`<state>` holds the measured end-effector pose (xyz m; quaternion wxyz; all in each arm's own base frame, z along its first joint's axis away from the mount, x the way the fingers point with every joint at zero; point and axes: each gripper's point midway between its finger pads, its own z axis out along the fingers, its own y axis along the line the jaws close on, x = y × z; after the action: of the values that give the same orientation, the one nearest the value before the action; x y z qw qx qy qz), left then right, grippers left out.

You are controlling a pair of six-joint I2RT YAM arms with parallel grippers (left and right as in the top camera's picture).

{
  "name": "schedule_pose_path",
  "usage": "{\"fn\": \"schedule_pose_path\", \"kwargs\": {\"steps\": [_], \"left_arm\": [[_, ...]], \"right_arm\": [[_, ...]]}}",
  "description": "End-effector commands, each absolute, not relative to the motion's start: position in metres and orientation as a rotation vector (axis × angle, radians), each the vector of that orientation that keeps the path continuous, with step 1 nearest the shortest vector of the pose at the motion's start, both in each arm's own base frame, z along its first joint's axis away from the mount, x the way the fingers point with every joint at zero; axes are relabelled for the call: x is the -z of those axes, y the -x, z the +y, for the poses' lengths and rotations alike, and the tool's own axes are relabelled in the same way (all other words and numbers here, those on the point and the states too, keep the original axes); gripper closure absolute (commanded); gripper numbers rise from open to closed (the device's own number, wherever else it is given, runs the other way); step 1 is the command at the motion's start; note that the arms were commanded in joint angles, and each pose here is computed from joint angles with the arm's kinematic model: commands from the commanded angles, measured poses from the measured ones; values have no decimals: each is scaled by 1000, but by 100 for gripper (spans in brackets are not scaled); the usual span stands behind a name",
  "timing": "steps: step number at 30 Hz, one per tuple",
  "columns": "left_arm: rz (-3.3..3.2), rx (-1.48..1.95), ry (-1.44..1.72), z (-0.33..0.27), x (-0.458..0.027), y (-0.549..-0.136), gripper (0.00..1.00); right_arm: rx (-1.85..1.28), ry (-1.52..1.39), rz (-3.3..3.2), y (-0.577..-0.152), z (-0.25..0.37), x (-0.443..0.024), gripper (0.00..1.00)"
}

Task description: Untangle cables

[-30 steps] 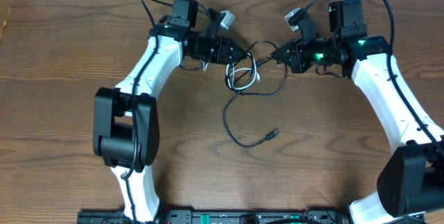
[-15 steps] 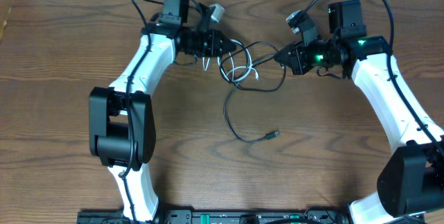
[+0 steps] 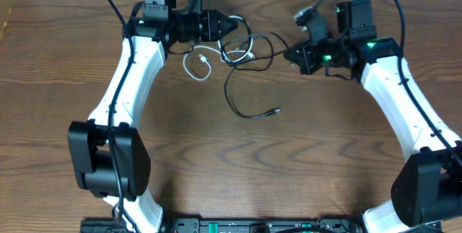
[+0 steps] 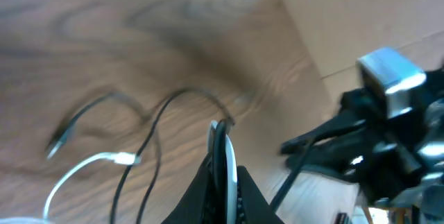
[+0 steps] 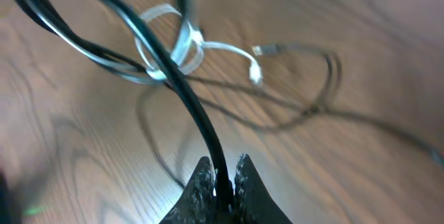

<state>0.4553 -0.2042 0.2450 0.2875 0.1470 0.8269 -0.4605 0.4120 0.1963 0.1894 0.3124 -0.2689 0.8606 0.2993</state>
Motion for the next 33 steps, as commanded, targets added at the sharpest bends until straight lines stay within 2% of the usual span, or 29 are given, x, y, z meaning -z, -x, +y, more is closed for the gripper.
{"fn": "schedule_pose_path", "kwargs": {"steps": [1, 6, 16, 23, 24, 25, 27, 31, 33], "left_arm": [[2106, 1317, -399, -213, -300, -442, 92], [2067, 1322, -388, -212, -320, -437, 92], [2126, 1380, -243, -211, -319, -439, 92], [2161, 1517, -5, -211, -329, -445, 92], [2163, 1540, 31, -212, -331, -446, 92], [2165, 1561, 67, -212, -333, -446, 92], [2162, 1607, 116, -213, -338, -447, 92], [2158, 1656, 193, -213, -344, -449, 92], [2158, 1661, 202, -213, -344, -449, 92]], "right_arm": [[-878, 752, 2181, -403, 229, -213, 99], [-930, 752, 2084, -404, 262, -234, 99], [-1008, 628, 1980, -419, 276, -267, 99], [-893, 481, 2041, -433, 278, -258, 97], [-884, 478, 2046, -433, 279, -257, 91], [-883, 480, 2047, -432, 280, -256, 77], [-884, 480, 2048, -432, 280, -256, 57], [-882, 479, 2047, -433, 280, -256, 27], [-875, 474, 2048, -434, 279, -256, 18]]}}
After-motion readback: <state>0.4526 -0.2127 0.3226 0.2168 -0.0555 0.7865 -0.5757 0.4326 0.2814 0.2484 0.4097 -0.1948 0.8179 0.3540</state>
